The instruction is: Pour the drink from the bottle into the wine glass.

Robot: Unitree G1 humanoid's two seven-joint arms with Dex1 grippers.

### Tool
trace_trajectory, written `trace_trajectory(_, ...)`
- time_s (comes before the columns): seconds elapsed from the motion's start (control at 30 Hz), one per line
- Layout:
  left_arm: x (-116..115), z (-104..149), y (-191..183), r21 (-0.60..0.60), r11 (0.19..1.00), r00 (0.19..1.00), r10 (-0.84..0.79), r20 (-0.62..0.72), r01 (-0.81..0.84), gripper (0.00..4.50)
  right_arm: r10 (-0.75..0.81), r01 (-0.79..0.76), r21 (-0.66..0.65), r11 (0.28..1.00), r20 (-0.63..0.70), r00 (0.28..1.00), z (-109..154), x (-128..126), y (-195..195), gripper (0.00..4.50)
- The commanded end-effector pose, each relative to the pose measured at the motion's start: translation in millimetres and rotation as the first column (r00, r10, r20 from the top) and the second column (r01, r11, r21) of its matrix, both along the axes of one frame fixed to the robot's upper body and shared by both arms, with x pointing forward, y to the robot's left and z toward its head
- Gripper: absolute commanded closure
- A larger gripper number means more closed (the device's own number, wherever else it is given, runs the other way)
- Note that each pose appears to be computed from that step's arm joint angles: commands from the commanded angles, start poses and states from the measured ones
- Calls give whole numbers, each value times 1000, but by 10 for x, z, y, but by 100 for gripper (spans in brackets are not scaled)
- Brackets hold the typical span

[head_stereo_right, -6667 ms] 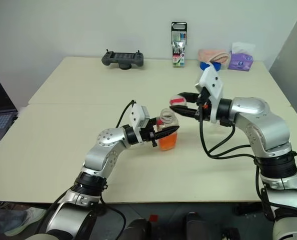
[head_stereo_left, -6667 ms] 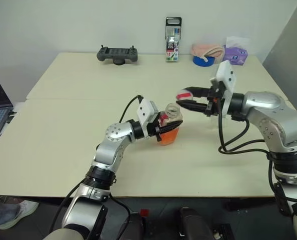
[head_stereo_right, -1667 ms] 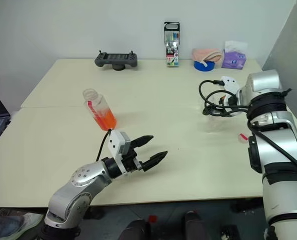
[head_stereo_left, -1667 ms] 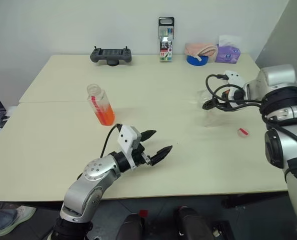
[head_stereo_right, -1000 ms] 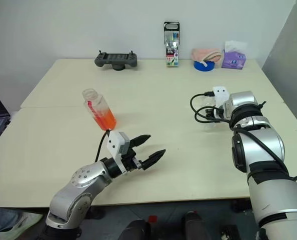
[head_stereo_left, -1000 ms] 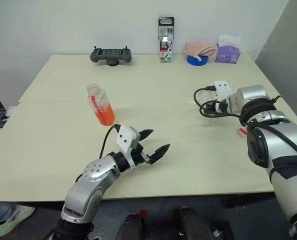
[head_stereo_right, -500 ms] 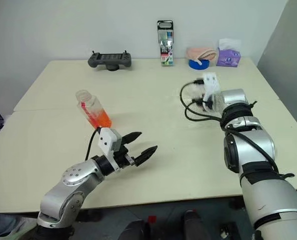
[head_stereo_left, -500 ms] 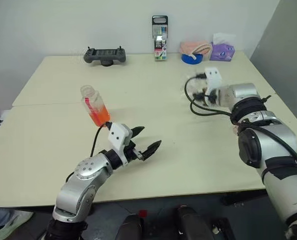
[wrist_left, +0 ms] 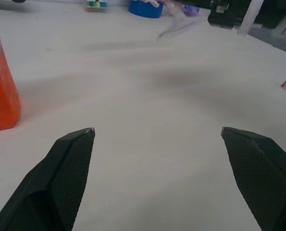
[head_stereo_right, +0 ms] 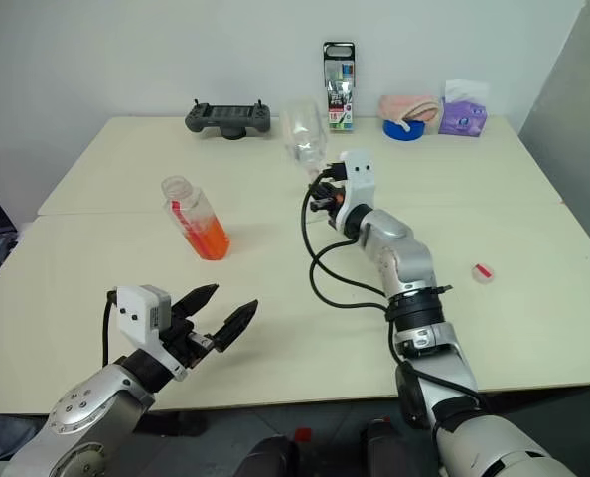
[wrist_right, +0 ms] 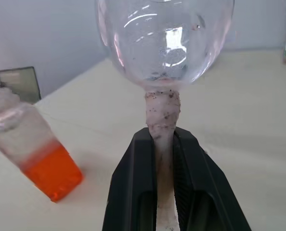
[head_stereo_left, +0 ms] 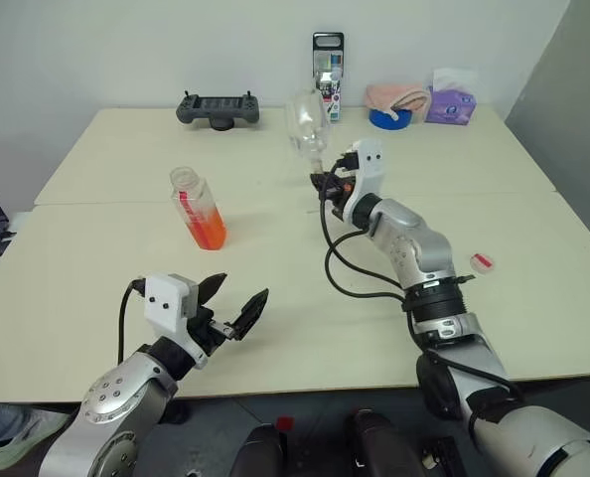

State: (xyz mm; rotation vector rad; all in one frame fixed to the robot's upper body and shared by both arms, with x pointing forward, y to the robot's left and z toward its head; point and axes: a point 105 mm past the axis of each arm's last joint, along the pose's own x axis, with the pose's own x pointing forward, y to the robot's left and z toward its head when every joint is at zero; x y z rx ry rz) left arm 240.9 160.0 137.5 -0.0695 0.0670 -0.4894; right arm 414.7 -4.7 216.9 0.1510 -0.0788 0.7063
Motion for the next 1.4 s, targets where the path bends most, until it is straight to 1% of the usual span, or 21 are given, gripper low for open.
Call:
trace_trajectory(0.03, -19, 140, -25, 14, 1000, 998, -17, 57, 16, 0, 25, -21, -26, 999, 174, 984, 241, -162, 165, 434)
trace_trajectory(0.17, 0, 99, -59, -15, 999, 999, -31, 42, 32, 0, 57, -50, -39, 998, 213, 975, 214, -255, 322, 434)
trace_trajectory(0.27, -5, 31, -53, -30, 999, 999, -35, 13, 35, 0, 66, -52, -67, 996, 231, 971, 123, -272, 395, 434)
trace_trajectory(0.43, 26, -13, 12, -28, 999, 999, -33, -8, 33, 0, 52, -35, -78, 996, 235, 971, 50, -251, 435, 434)
trace_trajectory(0.6, 45, -48, 10, -26, 999, 999, -47, -20, 46, 0, 66, -41, -128, 991, 199, 978, -271, -248, 624, 434)
trace_trajectory(0.77, 34, -78, -16, -25, 998, 997, -66, -33, 66, 0, 70, -50, -168, 985, 112, 991, -616, -222, 736, 434)
trace_trajectory(0.93, 54, -74, 12, -18, 997, 997, -70, -32, 70, 0, 34, -23, -191, 981, 54, 998, -878, -176, 648, 434)
trace_trajectory(1.1, 69, -74, 27, -12, 997, 997, -75, -33, 75, 0, 1, 6, -257, 966, 24, 1000, -1182, -166, 397, 434)
trace_trajectory(1.23, 67, -81, 31, -10, 997, 996, -80, -35, 79, 0, -33, 34, -265, 964, 9, 999, -1295, -169, 172, 434)
trace_trajectory(1.4, 78, -89, 48, -6, 997, 996, -83, -40, 83, 0, -7, 2, -299, 954, -17, 1000, -1426, -257, -15, 434)
